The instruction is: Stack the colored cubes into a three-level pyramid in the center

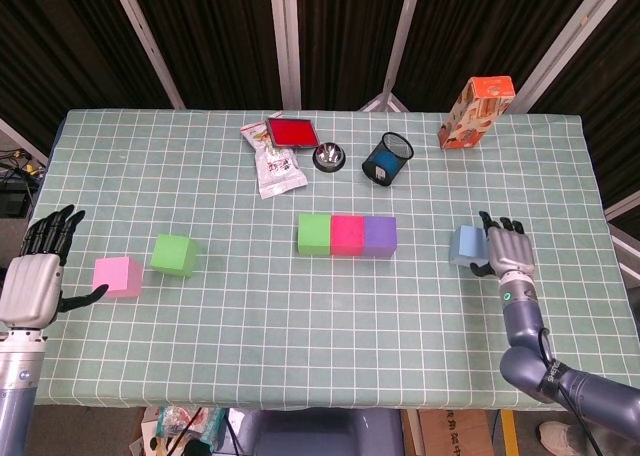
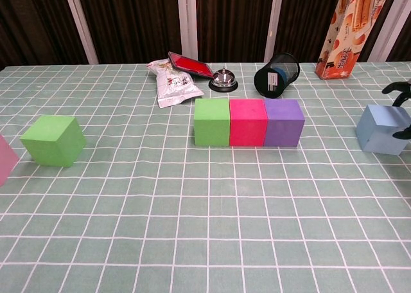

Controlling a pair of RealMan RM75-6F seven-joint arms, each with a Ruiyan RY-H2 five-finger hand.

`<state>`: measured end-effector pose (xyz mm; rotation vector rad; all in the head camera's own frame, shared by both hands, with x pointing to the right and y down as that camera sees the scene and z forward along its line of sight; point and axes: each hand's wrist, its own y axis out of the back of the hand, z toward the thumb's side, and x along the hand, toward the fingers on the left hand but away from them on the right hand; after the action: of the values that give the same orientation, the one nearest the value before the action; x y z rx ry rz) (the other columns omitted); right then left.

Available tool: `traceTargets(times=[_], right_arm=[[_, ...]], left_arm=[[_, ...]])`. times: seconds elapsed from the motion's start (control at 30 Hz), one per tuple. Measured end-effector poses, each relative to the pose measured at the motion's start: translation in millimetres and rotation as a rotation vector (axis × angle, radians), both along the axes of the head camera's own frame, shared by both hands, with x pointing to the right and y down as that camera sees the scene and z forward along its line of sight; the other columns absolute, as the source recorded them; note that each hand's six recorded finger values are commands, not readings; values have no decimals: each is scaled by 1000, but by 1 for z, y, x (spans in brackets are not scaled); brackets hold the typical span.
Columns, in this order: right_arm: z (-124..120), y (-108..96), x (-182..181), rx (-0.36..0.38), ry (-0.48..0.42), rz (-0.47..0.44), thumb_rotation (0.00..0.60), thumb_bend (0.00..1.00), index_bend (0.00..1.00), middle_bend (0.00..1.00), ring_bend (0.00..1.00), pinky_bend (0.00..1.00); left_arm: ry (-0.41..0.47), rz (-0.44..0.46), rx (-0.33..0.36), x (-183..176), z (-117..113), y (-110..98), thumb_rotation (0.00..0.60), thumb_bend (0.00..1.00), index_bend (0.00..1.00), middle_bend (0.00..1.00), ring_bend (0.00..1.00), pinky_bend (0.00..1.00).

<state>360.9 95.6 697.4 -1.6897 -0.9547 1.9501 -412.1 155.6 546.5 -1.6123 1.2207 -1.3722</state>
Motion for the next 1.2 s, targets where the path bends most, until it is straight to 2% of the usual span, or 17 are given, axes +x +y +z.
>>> traceTargets(times=[0.2, 0.33, 0.43, 0.67, 0.9, 1.03, 1.2], right_arm=[[0, -3, -5, 13, -11, -6, 600, 305, 0, 284, 125, 0], [-1, -5, -7, 29, -15, -21, 600, 305, 0, 388, 246, 0], [-2, -6, -9, 36, -21, -35, 600, 305, 0, 425, 295, 0], [-12, -13, -15, 61, -54, -86, 600, 306, 0, 426, 296, 0], [-47, -31, -33, 99, -104, -201, 600, 305, 0, 426, 296, 0], [-67, -42, -55, 122, -139, -258, 600, 305, 0, 426, 297, 0], [-80, -50, -79, 131, -161, -301, 600, 305, 0, 426, 297, 0]], left_arm=[[2, -3, -1, -1, 0, 0, 600, 53, 0, 0, 0, 11], [3, -3, -2, -1, 0, 0, 600, 53, 0, 0, 0, 11], [3, -4, 0, -2, -1, 0, 600, 53, 0, 0, 0, 11], [2, -5, 2, -2, -1, -1, 600, 53, 0, 0, 0, 11], [0, -4, 0, -2, 0, 0, 600, 53, 0, 0, 0, 11], [0, -3, -1, -1, 0, 0, 600, 53, 0, 0, 0, 11], [1, -2, -4, 0, 1, 0, 600, 53, 0, 0, 0, 11]])
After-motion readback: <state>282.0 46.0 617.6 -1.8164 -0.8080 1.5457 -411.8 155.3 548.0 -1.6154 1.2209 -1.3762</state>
